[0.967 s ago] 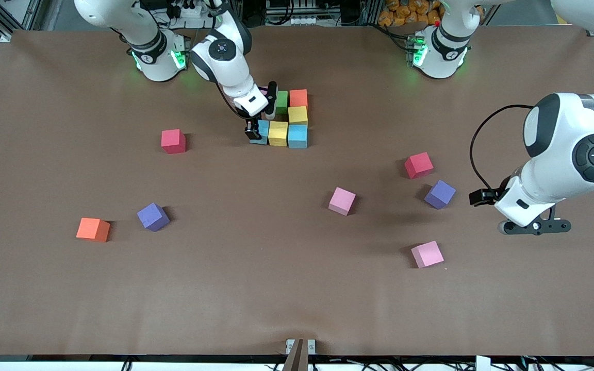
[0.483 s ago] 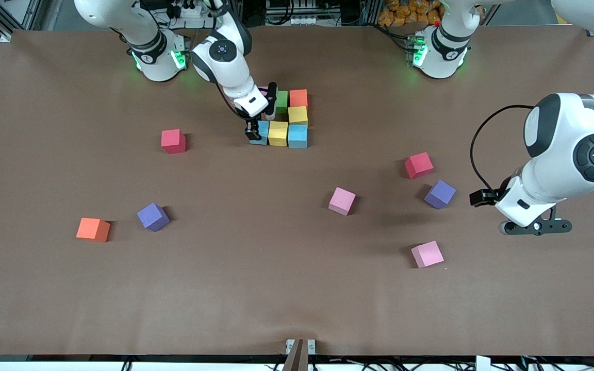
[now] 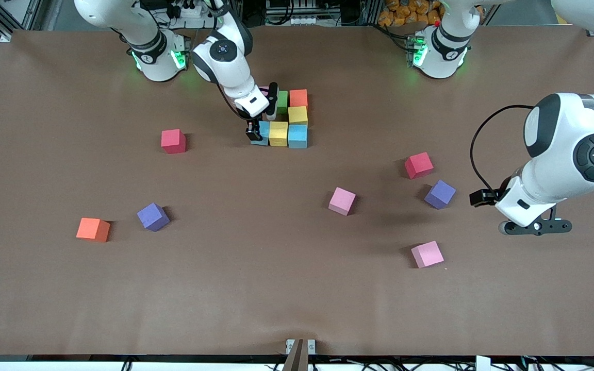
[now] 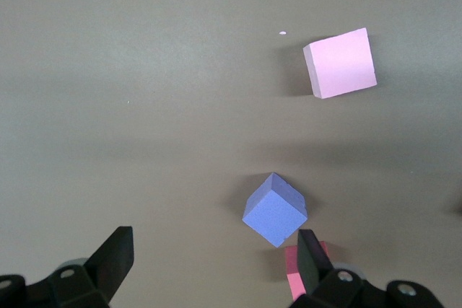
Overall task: Form number 2 with 11 blocks
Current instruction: 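Hold the cyan cube in place against the yellow cube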
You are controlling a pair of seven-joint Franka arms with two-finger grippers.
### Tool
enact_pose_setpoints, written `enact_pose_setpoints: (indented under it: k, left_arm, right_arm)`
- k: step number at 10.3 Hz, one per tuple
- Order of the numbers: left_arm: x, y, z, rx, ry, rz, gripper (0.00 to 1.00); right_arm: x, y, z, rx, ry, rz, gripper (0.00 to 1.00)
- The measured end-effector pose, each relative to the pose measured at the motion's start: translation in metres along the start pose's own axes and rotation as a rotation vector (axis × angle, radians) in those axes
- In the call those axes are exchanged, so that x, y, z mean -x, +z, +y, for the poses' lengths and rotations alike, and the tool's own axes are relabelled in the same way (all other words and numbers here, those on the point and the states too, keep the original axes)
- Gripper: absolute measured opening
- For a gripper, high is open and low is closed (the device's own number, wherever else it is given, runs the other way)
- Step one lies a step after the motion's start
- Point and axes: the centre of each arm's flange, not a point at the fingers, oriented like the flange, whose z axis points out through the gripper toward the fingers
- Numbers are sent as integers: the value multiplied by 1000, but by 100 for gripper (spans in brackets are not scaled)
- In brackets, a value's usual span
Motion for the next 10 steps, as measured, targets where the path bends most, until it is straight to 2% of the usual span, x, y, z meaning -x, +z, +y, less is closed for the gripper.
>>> enact_pose_setpoints:
  k: [2, 5, 10]
  left_arm:
    - [0, 0, 0, 0, 0, 0, 100]
    - [0, 2, 0, 0, 0, -3, 100]
    - [-1, 3, 0, 0, 0, -4, 100]
  right_arm:
    - [0, 1, 0, -1, 0, -1, 60]
    - [1, 3, -1, -3, 0, -6, 67]
    - [-2, 5, 1, 0, -2, -5, 72]
